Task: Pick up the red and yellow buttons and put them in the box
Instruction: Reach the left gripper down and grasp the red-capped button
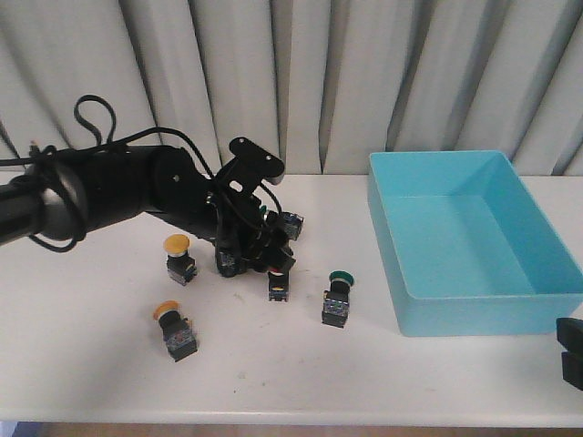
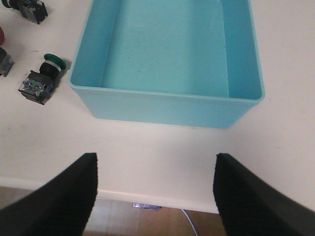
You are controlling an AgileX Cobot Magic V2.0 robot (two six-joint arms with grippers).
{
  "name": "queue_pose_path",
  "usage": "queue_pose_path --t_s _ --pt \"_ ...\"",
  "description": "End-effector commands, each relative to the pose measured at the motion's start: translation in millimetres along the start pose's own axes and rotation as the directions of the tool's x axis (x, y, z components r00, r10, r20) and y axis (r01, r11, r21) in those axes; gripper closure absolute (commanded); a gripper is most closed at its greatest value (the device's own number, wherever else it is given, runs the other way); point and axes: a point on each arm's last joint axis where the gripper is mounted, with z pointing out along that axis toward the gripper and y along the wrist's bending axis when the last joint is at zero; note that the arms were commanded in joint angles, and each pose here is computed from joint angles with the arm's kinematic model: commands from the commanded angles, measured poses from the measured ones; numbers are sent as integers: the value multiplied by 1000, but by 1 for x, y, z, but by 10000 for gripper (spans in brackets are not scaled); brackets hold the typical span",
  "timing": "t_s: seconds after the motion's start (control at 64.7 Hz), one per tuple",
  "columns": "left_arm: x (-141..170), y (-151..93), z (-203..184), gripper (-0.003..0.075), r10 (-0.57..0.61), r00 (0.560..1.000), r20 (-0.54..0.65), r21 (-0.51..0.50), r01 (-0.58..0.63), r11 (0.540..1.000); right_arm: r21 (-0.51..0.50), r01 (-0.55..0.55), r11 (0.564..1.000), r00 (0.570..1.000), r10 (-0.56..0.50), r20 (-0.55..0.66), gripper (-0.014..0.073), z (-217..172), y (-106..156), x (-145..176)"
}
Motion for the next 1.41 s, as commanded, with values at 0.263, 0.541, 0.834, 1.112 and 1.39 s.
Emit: queue_pose_path --t_s 0.263,0.541,0.834,1.112,1.39 --pt "-38 -3 18 223 -91 995 45 -71 94 993 15 10 1000 997 -11 81 96 -5 -2 -14" --pt "-41 -9 42 223 -122 992 15 -79 122 989 15 11 1000 996 -12 84 96 -5 -2 -14" --pt "-28 -3 68 225 -186 981 -48 -125 178 976 15 11 1000 996 -12 84 96 -5 -2 -14" --pt "-26 0 70 336 -201 978 -59 -155 190 969 15 11 1000 996 -12 84 96 -5 -2 -14" --pt "-25 0 70 512 -200 978 -65 -156 188 970 15 11 1000 996 -12 84 96 -5 -2 -14"
